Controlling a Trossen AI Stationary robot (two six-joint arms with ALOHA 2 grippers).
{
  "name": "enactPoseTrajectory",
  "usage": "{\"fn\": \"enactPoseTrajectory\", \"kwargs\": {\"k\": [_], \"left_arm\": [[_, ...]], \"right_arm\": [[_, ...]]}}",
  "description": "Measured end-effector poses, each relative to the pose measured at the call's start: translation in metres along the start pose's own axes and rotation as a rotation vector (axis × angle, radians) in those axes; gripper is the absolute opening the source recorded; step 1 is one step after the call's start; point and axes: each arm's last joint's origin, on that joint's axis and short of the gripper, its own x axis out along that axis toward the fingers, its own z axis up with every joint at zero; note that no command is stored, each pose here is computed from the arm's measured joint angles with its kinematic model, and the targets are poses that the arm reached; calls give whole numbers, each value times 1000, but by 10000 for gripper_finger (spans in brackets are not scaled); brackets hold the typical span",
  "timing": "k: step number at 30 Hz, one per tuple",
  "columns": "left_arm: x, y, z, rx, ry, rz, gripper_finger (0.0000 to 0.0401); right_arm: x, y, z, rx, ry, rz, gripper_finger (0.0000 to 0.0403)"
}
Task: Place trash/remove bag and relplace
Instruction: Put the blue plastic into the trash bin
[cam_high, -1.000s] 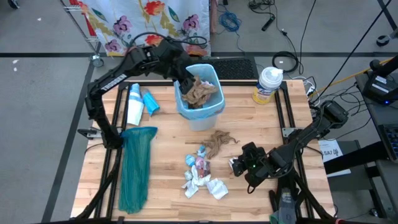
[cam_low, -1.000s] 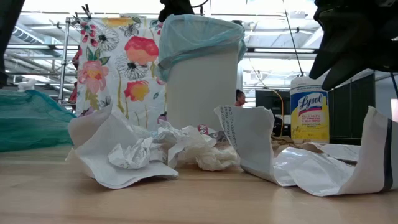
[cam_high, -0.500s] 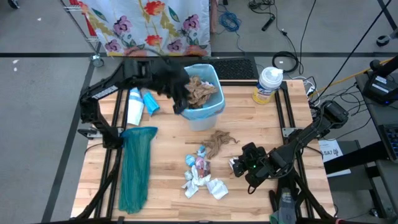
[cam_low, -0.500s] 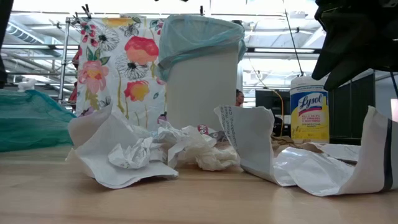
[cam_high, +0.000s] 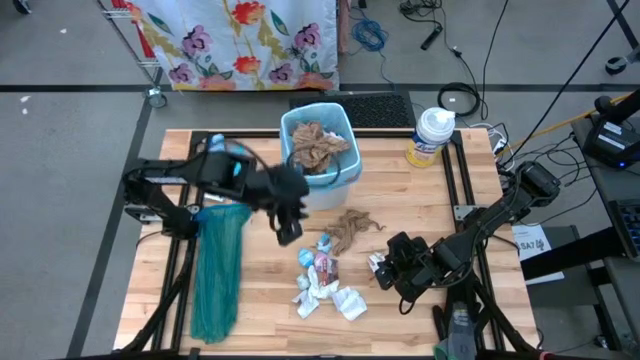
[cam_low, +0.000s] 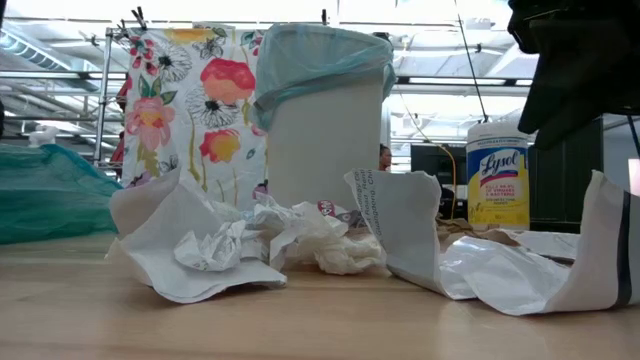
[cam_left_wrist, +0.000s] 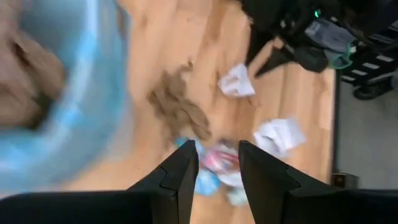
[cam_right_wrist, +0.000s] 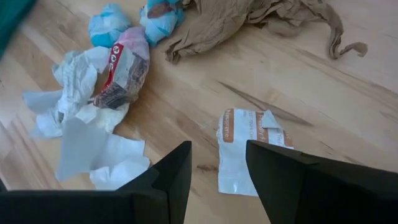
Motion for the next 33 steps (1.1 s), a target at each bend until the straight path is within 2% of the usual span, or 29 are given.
{"fn": "enactPoseTrajectory", "kwargs": {"k": [3,7,10,17,21,26,28,33], "left_arm": [[15,-11,-17,-121,81,22,121],[39,-24,-44,-217,160,95,121],[61,-33,-67,-251,187,140,121],[112,-40,-108,-262,186,130,121],[136,-31,-126,-244,203,127,121],[160,-16,-138,-226,170,102,121],[169,-9,-138,-253,159,64,121],[193,12,-145,-303,166,81,121]], "right_arm": [[0,0,0,0,5,0,144],[0,0,-2,-42,59,2,144],[0,0,-2,-66,77,3,144],[0,1,-2,-73,76,14,144],[0,2,-2,-69,76,23,144],[0,2,-2,-68,76,24,144],[0,2,-2,-68,76,24,144],[0,3,-2,-60,76,30,144]]}}
